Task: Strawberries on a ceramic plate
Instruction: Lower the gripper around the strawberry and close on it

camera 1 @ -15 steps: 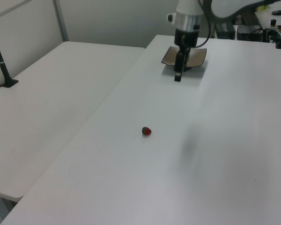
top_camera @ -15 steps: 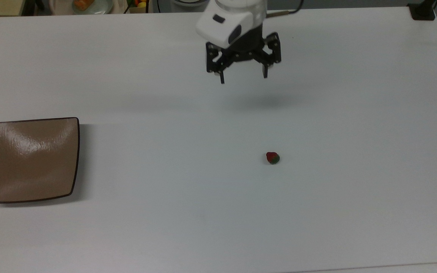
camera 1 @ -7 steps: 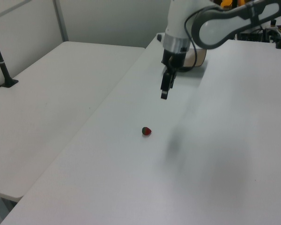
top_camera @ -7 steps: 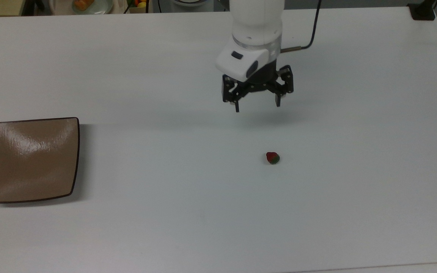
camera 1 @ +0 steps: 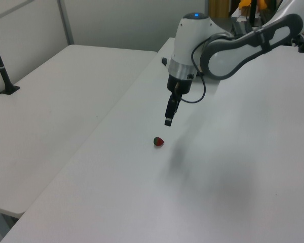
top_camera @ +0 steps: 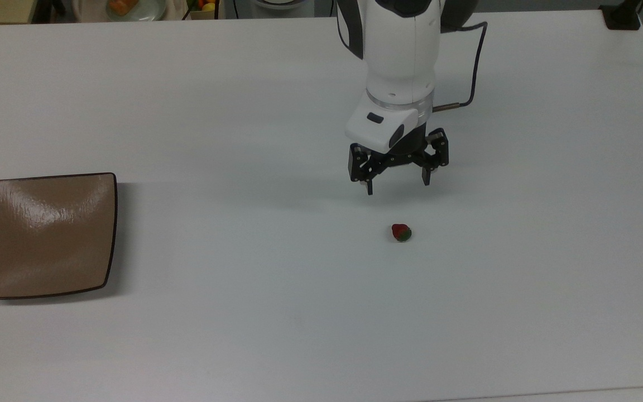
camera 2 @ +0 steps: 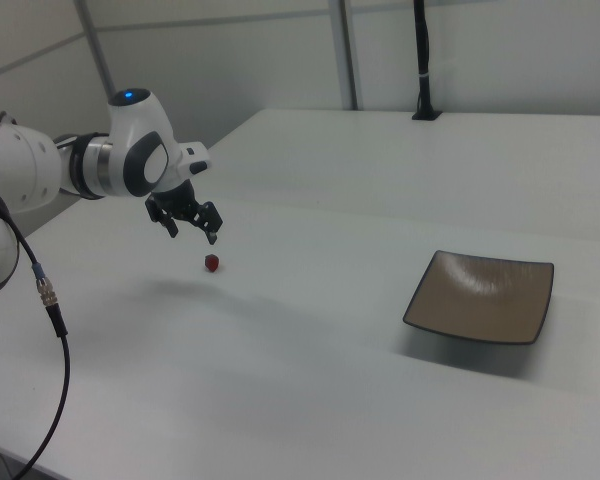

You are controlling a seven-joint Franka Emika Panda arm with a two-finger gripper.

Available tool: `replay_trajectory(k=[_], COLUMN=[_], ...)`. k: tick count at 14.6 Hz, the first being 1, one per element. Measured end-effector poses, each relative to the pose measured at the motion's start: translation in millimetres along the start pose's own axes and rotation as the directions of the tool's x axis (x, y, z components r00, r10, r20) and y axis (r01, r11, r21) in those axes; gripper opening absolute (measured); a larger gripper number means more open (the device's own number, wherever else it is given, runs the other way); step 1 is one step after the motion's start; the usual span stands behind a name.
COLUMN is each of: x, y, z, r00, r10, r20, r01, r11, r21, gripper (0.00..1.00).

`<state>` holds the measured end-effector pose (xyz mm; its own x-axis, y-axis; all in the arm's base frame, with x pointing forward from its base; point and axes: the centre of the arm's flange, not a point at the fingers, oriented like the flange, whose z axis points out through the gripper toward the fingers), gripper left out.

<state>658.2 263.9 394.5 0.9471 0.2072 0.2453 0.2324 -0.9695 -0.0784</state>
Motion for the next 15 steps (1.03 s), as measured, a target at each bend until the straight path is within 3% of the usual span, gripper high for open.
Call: replay_trajectory(k=[9, 15], x=[5.1, 3.3], y=[-0.9, -0.4], z=[61.8, 85.7], r00=[0.993, 0.99], r10=[-0.043, -0.053], r20=[-0.109, -0.129], r01=[0.04, 0.049], r11=[0.999, 0.998], r21=[-0.028, -0.033], gripper=[1.0, 1.0])
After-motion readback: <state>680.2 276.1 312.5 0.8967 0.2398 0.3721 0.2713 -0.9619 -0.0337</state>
